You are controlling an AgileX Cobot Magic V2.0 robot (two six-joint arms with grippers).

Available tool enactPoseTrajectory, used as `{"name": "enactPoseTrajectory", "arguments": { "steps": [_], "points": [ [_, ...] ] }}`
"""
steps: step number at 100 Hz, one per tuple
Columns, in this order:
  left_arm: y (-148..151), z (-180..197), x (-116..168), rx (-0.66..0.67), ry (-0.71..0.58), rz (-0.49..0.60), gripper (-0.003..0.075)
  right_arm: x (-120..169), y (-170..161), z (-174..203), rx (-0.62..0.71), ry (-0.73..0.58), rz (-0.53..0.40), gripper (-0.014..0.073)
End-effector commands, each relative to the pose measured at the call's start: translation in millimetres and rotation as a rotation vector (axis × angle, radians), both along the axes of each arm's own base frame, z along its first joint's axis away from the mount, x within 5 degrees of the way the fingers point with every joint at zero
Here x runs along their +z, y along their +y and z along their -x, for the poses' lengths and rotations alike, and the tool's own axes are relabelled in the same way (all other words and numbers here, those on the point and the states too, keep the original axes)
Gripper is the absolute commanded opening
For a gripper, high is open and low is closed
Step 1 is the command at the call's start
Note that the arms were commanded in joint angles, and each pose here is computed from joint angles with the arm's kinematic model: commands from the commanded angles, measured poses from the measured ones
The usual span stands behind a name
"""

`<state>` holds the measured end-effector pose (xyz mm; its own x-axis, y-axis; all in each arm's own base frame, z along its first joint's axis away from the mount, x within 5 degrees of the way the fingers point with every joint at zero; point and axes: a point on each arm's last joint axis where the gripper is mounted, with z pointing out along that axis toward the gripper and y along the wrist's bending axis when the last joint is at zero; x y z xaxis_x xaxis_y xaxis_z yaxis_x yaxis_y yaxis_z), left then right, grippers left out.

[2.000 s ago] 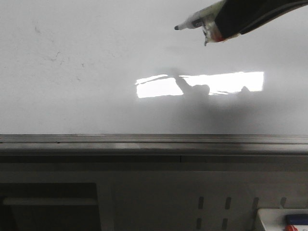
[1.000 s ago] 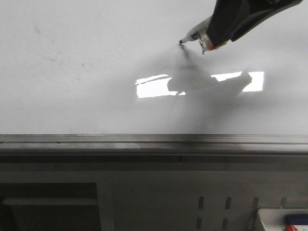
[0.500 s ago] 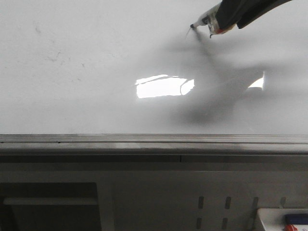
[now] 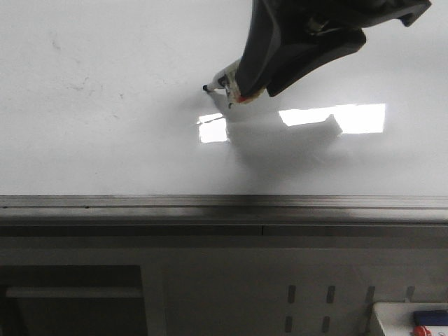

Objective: Write number 4 on whiteboard

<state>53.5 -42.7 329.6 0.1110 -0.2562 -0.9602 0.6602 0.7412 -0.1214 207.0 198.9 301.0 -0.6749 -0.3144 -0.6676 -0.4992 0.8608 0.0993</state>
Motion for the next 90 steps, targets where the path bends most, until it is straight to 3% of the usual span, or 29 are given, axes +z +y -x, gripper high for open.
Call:
{"name": "enactPoseTrajectory", "arguments": {
  "steps": [1, 31, 50, 90],
  "points": [
    [3.1, -1.3, 10.3, 0.031, -0.02, 0.04, -0.002, -5.9, -2.6, -5.6, -0.011, 0.012, 0.061, -0.0072],
    [3.1, -1.2, 10.3, 0.032, -0.023, 0.037, -0.002, -5.6, -9.7, -1.8, -0.025, 0.042, 0.121, -0.0072],
    [3.1, -1.2, 10.3, 0.033, -0.025, 0.036, -0.002, 11.0, -26.1, 8.1, -0.05, 0.028, 0.128, -0.0072],
    [3.2, -1.3, 10.4, 0.034, -0.025, 0.037, -0.002, 39.1, -95.5, 10.8, -0.289, 0.026, 0.156, -0.0072]
  ]
}}
